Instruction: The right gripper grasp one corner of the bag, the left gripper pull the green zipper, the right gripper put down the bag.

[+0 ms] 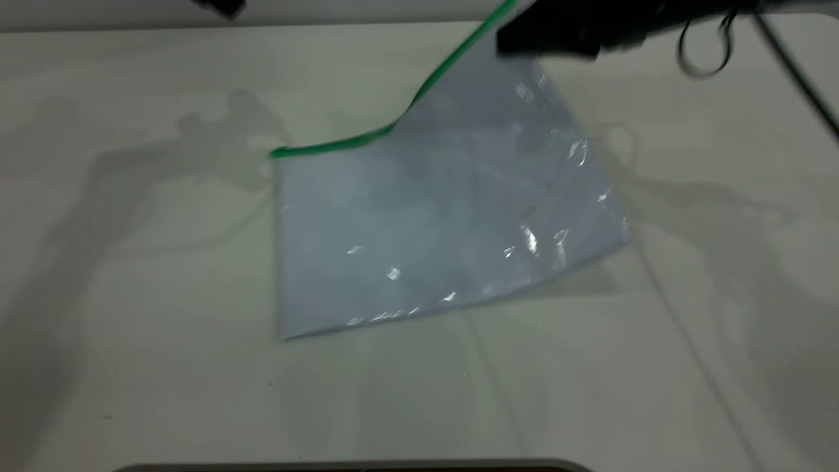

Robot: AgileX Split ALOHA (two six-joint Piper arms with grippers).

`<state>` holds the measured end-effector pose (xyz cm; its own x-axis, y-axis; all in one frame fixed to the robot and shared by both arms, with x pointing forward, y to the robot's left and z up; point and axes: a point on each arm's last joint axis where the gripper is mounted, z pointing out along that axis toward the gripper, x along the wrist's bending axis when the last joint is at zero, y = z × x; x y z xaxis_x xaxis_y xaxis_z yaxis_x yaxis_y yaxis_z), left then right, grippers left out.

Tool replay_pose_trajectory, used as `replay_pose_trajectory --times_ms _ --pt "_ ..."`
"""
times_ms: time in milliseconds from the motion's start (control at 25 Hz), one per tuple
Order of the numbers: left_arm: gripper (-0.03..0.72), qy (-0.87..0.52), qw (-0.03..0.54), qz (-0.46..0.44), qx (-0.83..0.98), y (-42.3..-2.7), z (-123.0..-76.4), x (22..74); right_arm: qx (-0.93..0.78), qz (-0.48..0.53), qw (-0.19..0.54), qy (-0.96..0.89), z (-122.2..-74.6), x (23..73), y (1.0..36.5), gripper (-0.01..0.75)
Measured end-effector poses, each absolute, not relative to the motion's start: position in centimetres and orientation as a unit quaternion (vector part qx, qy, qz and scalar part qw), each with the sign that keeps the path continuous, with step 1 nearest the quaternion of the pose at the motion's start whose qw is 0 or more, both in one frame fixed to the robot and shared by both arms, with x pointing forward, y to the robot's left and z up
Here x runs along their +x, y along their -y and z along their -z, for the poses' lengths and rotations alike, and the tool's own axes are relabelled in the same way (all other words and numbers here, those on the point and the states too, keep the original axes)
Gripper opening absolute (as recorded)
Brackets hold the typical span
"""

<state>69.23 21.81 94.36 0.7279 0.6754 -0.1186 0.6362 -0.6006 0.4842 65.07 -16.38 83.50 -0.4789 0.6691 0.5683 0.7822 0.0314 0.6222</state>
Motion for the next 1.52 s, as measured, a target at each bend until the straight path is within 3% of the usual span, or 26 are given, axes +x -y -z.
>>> replay_pose_trajectory --times_ms 240,320,560,680,880,1120,1360,1520 --pt "0.497 -0.368 0.287 -0.029 0.884 -21.4 -99.1 67.8 -0.482 0.439 0.03 0.757 -81.0 64.7 15.1 0.092" --pt "0.497 -0.368 0.296 -0.02 0.881 -21.3 -99.8 67.4 -0.489 0.415 -0.001 0.767 -80.7 65.1 15.6 0.17" --pt "0.496 -0.361 0.308 0.017 0.88 -20.9 -101.3 66.2 -0.495 0.326 -0.111 0.798 -82.0 66.0 17.6 0.508" --pt "0.496 -0.364 0.3 0.024 0.881 -21.1 -103.6 64.9 -0.48 0.345 -0.128 0.796 -86.6 65.8 17.8 0.575" --pt "0.496 -0.402 0.248 -0.017 0.882 -22.6 -109.6 61.1 -0.444 0.413 -0.058 0.793 -97.3 62.7 16.7 0.568" --pt "0.496 -0.462 0.224 -0.092 0.853 -24.4 -115.5 56.8 -0.461 0.345 -0.012 0.817 -106.7 55.7 18.4 0.527" --pt "0.496 -0.493 0.256 -0.142 0.819 -25.0 -119.7 52.9 -0.53 0.204 -0.047 0.821 -111.6 48.8 22.3 0.502" --pt "0.496 -0.512 0.256 -0.139 0.808 -25.4 -119.7 50.2 -0.581 0.175 -0.081 0.791 -111.9 45.1 24.1 0.497"
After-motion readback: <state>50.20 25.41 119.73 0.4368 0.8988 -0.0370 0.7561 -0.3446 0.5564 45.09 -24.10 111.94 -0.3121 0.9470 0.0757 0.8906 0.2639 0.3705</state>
